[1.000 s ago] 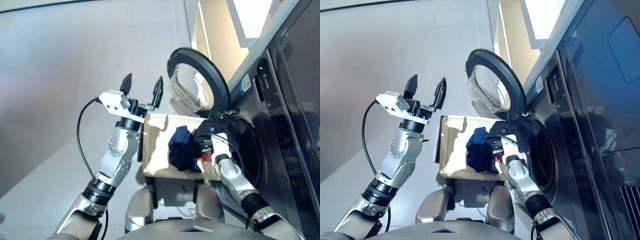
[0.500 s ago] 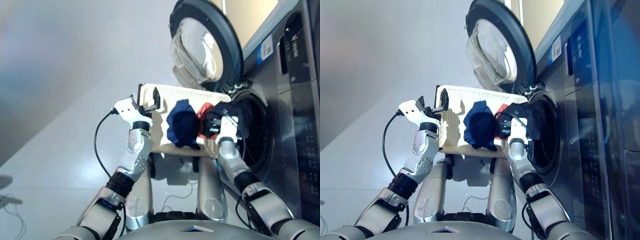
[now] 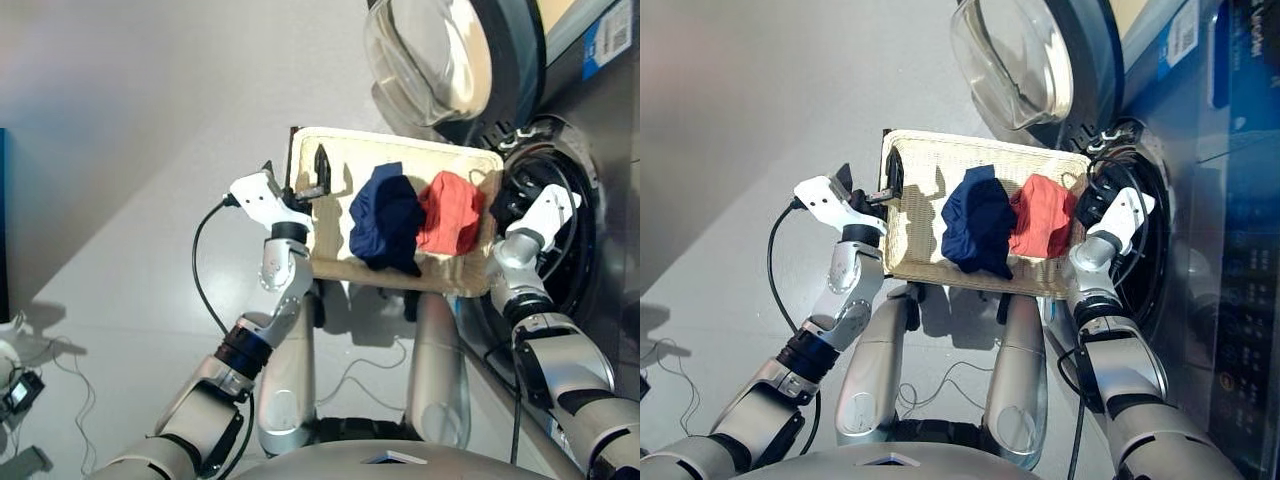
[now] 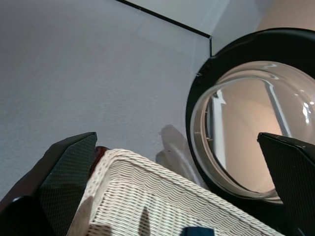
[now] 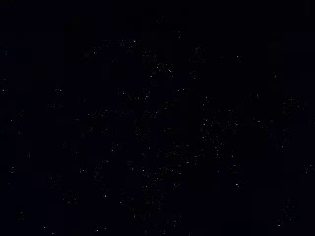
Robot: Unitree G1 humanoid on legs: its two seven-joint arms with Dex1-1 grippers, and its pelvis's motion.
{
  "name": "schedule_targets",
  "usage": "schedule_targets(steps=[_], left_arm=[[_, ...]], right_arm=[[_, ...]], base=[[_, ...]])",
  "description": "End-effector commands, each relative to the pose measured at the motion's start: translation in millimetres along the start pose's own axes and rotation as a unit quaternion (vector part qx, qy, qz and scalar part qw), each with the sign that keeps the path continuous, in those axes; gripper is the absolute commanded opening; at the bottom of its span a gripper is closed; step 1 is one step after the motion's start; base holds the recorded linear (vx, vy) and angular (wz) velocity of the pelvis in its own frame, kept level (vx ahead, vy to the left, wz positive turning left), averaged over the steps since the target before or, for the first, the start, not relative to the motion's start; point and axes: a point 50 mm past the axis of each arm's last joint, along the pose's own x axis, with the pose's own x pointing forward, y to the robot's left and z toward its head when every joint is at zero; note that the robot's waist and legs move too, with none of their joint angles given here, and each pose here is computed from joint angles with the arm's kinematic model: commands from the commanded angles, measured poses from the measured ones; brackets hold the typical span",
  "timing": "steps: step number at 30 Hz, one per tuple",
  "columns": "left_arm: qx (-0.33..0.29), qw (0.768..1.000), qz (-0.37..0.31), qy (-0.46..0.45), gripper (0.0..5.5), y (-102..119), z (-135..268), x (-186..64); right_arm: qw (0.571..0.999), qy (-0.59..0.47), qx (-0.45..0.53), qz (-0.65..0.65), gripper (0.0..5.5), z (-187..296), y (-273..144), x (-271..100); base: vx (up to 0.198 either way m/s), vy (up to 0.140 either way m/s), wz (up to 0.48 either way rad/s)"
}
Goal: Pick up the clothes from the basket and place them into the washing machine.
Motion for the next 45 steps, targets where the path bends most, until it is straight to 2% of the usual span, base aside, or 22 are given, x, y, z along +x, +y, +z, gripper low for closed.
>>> schedule_targets(steps=[1,9,13,17,24,27,30,35,40,45], left_arm=[[-0.022,0.994,-0.039,-0.096,5.5,-14,37,3],[-0.032,0.993,-0.037,-0.112,5.5,-15,46,5],[-0.035,0.992,-0.036,-0.119,5.5,-15,51,7],[-0.037,0.991,-0.04,-0.124,5.5,-16,56,8],[-0.047,0.987,-0.044,-0.15,5.5,-18,67,8],[-0.061,0.982,-0.062,-0.166,5.5,-26,74,5],[-0.063,0.98,-0.072,-0.172,5.5,-32,76,5],[-0.073,0.978,-0.072,-0.182,5.5,-37,80,8],[-0.083,0.976,-0.065,-0.192,5.5,-41,83,11],[-0.087,0.975,-0.061,-0.196,5.5,-42,84,10]], right_arm=[[0.978,-0.036,0.112,-0.17,0.0,53,-66,51],[0.931,0.003,0.235,-0.278,0.0,54,-102,60],[0.887,0.044,0.311,-0.338,0.0,49,-117,62],[0.876,0.072,0.327,-0.347,0.0,43,-120,62],[0.905,0.078,0.302,-0.289,0.0,40,-104,61],[0.953,0.054,0.231,-0.188,0.0,38,-75,56],[0.977,0.043,0.167,-0.126,0.0,32,-50,45],[0.989,0.048,0.123,-0.073,0.0,21,-17,26],[0.988,0.076,0.129,-0.032,0.0,7,20,-4],[0.988,0.095,0.118,-0.011,0.0,-5,39,-25]], base=[[0.0,0.0,0.0],[0.0,0.0,0.0],[0.0,0.0,0.0],[0.0,0.0,0.0],[0.0,0.0,0.0],[0.0,0.0,0.0],[0.0,0.0,0.0],[0.0,0.0,0.0],[0.0,0.0,0.0],[0.0,0.0,0.0]])
